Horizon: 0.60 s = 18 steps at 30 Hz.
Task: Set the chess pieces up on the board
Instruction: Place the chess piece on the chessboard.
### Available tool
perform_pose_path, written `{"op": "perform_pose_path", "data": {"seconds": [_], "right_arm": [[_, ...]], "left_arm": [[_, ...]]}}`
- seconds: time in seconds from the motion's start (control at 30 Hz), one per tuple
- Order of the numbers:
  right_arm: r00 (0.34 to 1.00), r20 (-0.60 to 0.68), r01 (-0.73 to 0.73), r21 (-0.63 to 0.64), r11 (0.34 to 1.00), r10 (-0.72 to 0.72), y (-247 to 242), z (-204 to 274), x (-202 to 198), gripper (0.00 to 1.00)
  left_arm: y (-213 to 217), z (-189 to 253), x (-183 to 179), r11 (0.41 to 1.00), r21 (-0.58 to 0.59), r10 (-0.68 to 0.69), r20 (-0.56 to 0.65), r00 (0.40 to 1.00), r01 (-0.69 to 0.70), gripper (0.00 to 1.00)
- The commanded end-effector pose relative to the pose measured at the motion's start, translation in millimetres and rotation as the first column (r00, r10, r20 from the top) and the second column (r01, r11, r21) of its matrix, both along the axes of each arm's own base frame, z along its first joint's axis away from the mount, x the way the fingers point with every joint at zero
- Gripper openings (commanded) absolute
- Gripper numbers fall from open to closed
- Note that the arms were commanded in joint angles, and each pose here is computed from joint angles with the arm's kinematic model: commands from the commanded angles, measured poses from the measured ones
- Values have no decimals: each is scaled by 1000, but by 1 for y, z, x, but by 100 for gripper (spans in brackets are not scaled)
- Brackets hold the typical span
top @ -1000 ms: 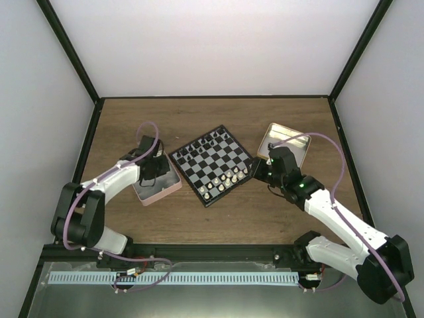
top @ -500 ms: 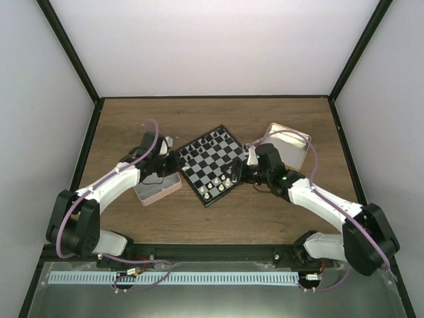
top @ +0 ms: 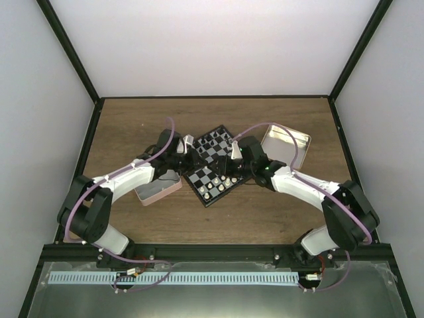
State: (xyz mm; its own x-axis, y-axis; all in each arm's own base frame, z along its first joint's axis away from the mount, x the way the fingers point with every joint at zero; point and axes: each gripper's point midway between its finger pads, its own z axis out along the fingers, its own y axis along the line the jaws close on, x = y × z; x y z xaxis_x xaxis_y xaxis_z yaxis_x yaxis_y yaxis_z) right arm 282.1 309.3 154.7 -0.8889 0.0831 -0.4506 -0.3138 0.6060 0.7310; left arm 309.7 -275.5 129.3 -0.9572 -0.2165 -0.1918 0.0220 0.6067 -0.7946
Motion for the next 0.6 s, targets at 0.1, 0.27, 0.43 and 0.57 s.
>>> {"op": "perform_pose_path", "data": {"seconds": [0.1, 0.27, 0.43, 0.57], "right_arm": [[1000, 26, -7, 26, 1000, 6, 13, 13, 12, 36], [1000, 24, -19, 34, 999, 18, 17, 13, 14, 29], [1000, 22, -16, 28, 999, 16, 19, 10, 17, 20], [1000, 25, -6, 20, 1000, 5, 17, 9, 18, 7]], "left_arm": [[-11, 11, 2, 998, -54, -28, 14, 1000, 29, 4], [-13, 9, 1, 998, -57, -35, 10, 999, 35, 4], [-14, 8, 0, 997, -59, -44, 6, 999, 44, 4], [-13, 6, 0, 998, -53, -38, 2, 999, 38, 4]]}}
